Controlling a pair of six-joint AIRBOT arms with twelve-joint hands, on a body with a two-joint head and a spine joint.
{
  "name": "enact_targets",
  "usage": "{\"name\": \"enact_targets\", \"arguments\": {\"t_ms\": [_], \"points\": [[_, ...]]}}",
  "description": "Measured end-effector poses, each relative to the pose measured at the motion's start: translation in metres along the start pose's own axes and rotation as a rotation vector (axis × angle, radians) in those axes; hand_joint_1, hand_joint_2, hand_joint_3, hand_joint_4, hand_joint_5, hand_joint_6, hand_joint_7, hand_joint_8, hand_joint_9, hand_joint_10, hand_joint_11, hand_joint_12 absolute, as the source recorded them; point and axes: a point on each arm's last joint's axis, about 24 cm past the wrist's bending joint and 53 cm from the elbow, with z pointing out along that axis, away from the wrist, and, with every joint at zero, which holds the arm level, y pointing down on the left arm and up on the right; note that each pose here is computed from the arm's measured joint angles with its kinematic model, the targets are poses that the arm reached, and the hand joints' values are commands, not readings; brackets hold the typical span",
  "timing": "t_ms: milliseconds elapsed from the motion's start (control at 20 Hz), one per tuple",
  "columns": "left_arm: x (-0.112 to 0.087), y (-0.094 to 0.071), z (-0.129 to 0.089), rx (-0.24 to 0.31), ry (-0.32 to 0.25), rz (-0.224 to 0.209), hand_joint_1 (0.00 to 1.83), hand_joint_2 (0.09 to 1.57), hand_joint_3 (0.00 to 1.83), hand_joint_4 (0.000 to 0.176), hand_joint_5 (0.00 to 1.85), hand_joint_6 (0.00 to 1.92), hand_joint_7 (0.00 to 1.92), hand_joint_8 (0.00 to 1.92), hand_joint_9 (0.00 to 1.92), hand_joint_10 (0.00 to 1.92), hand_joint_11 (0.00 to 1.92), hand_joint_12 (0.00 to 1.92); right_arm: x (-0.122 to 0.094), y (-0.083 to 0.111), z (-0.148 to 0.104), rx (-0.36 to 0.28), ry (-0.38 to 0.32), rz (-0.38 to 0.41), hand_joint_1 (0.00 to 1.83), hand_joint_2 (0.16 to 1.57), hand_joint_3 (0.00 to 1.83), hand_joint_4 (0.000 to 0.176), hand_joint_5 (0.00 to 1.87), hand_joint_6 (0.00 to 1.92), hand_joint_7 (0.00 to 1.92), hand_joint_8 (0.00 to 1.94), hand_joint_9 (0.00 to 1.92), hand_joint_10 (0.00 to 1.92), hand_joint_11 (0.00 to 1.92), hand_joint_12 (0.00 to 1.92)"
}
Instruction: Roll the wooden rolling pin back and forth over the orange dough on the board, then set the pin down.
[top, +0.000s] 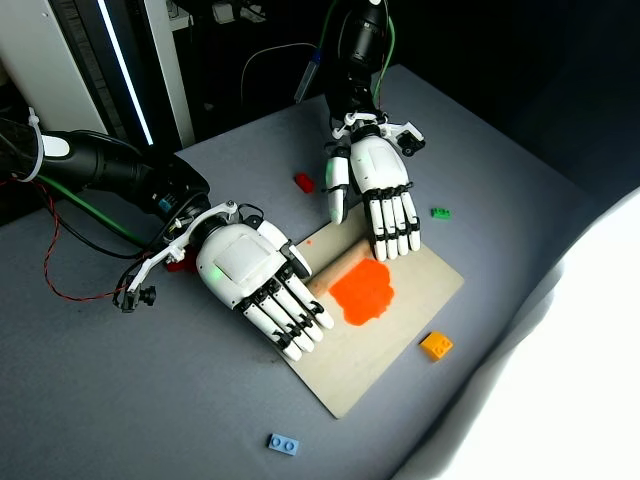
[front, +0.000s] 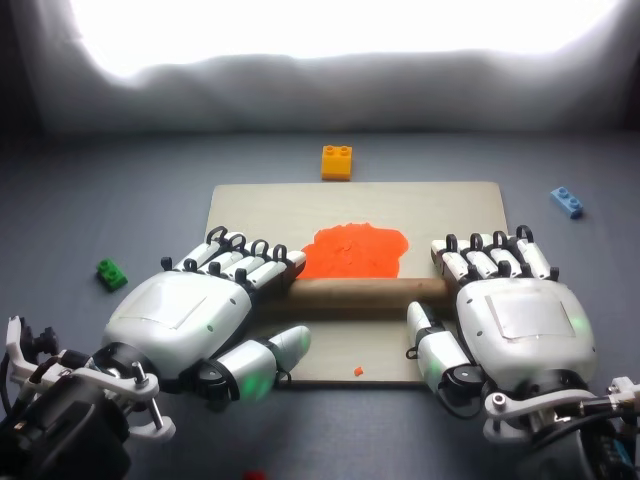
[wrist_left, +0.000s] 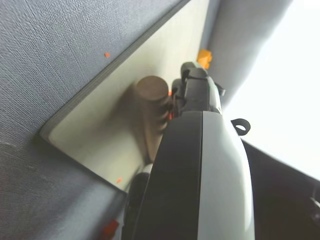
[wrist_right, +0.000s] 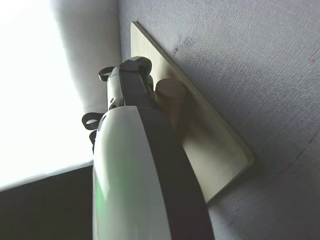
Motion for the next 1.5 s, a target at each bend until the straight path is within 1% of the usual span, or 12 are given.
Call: {"name": "enact_targets", "arguments": {"t_ms": [100, 150, 350, 550, 650, 700, 900, 950, 1050, 1200, 1400, 1500], "points": [[0.0014, -0.0014, -0.0011, 0.005, 0.005, 0.003, 0.00, 1.54, 0.00, 0.000, 0.21, 0.00, 0.22, 0.00, 0.16, 0.01, 0.00, 0.21, 0.0003, 0.0003, -0.0005, 0.000, 0.001, 0.001, 0.00, 1.57, 0.09, 0.000, 0.32, 0.00, 0.37, 0.00, 0.27, 0.01, 0.00, 0.57], [0.0010, -0.0008, -0.0015, 0.003, 0.005, 0.003, 0.00, 1.54, 0.00, 0.000, 0.21, 0.00, 0.21, 0.00, 0.15, 0.00, 0.00, 0.21, 0.0002, 0.0004, -0.0004, 0.000, 0.001, 0.001, 0.00, 1.57, 0.09, 0.000, 0.33, 0.01, 0.38, 0.00, 0.28, 0.01, 0.00, 0.62], [-0.0007, -0.0004, -0.0030, -0.001, 0.005, 0.004, 0.00, 1.54, 0.00, 0.000, 0.21, 0.00, 0.23, 0.00, 0.16, 0.01, 0.00, 0.24, 0.0000, 0.0008, -0.0009, 0.000, 0.000, 0.001, 0.00, 1.57, 0.10, 0.000, 0.34, 0.01, 0.38, 0.00, 0.27, 0.01, 0.00, 0.60], [0.0005, -0.0023, -0.0042, 0.002, 0.009, 0.004, 0.00, 1.53, 0.00, 0.000, 0.22, 0.01, 0.23, 0.00, 0.16, 0.00, 0.00, 0.25, 0.0006, 0.0023, -0.0028, -0.002, 0.005, 0.004, 0.00, 1.57, 0.11, 0.000, 0.31, 0.00, 0.35, 0.00, 0.24, 0.00, 0.00, 0.48], [0.0003, -0.0023, -0.0047, 0.001, 0.011, 0.006, 0.00, 1.54, 0.00, 0.000, 0.23, 0.01, 0.23, 0.01, 0.16, 0.00, 0.00, 0.22, 0.0003, 0.0021, -0.0026, -0.002, 0.004, 0.004, 0.00, 1.57, 0.10, 0.000, 0.32, 0.01, 0.36, 0.00, 0.25, 0.00, 0.00, 0.47], [0.0003, -0.0026, -0.0047, 0.003, 0.011, 0.007, 0.00, 1.54, 0.00, 0.000, 0.23, 0.01, 0.24, 0.01, 0.17, 0.01, 0.00, 0.26, 0.0003, 0.0022, -0.0026, -0.002, 0.004, 0.004, 0.00, 1.57, 0.08, 0.000, 0.32, 0.01, 0.36, 0.00, 0.26, 0.01, 0.00, 0.55], [0.0039, -0.0040, -0.0067, 0.013, 0.021, 0.020, 0.00, 1.54, 0.00, 0.000, 0.21, 0.00, 0.23, 0.00, 0.16, 0.00, 0.00, 0.24, -0.0001, 0.0033, -0.0023, -0.003, 0.003, 0.006, 0.00, 1.57, 0.08, 0.000, 0.31, 0.00, 0.36, 0.00, 0.25, 0.00, 0.00, 0.54], [0.0056, -0.0035, -0.0080, 0.009, 0.024, 0.016, 0.00, 1.54, 0.00, 0.000, 0.20, 0.00, 0.21, 0.00, 0.14, 0.00, 0.00, 0.18, -0.0011, 0.0042, -0.0018, -0.004, 0.000, 0.007, 0.00, 1.57, 0.09, 0.000, 0.33, 0.01, 0.38, 0.01, 0.27, 0.01, 0.00, 0.57], [0.0065, -0.0038, -0.0086, 0.013, 0.027, 0.020, 0.00, 1.54, 0.00, 0.000, 0.20, 0.00, 0.22, 0.01, 0.15, 0.01, 0.00, 0.18, -0.0014, 0.0056, -0.0015, -0.007, -0.001, 0.009, 0.00, 1.57, 0.09, 0.000, 0.33, 0.01, 0.37, 0.00, 0.26, 0.01, 0.00, 0.52], [0.0055, -0.0033, -0.0088, 0.012, 0.025, 0.022, 0.00, 1.54, 0.00, 0.000, 0.21, 0.00, 0.22, 0.00, 0.15, 0.00, 0.00, 0.19, -0.0013, 0.0054, -0.0015, -0.006, 0.000, 0.008, 0.00, 1.57, 0.09, 0.000, 0.34, 0.01, 0.39, 0.00, 0.29, 0.02, 0.00, 0.67], [0.0051, -0.0042, -0.0097, 0.013, 0.026, 0.020, 0.00, 1.53, 0.00, 0.000, 0.23, 0.01, 0.25, 0.01, 0.17, 0.01, 0.00, 0.25, -0.0004, 0.0072, -0.0042, -0.007, 0.006, 0.011, 0.00, 1.57, 0.08, 0.000, 0.34, 0.01, 0.39, 0.00, 0.30, 0.01, 0.00, 0.64], [0.0051, -0.0053, -0.0101, 0.017, 0.027, 0.023, 0.00, 1.54, 0.00, 0.000, 0.22, 0.00, 0.25, 0.00, 0.17, 0.00, 0.00, 0.22, -0.0001, 0.0084, -0.0058, -0.008, 0.008, 0.014, 0.00, 1.57, 0.07, 0.000, 0.32, 0.00, 0.38, 0.00, 0.28, 0.01, 0.00, 0.56]]}}
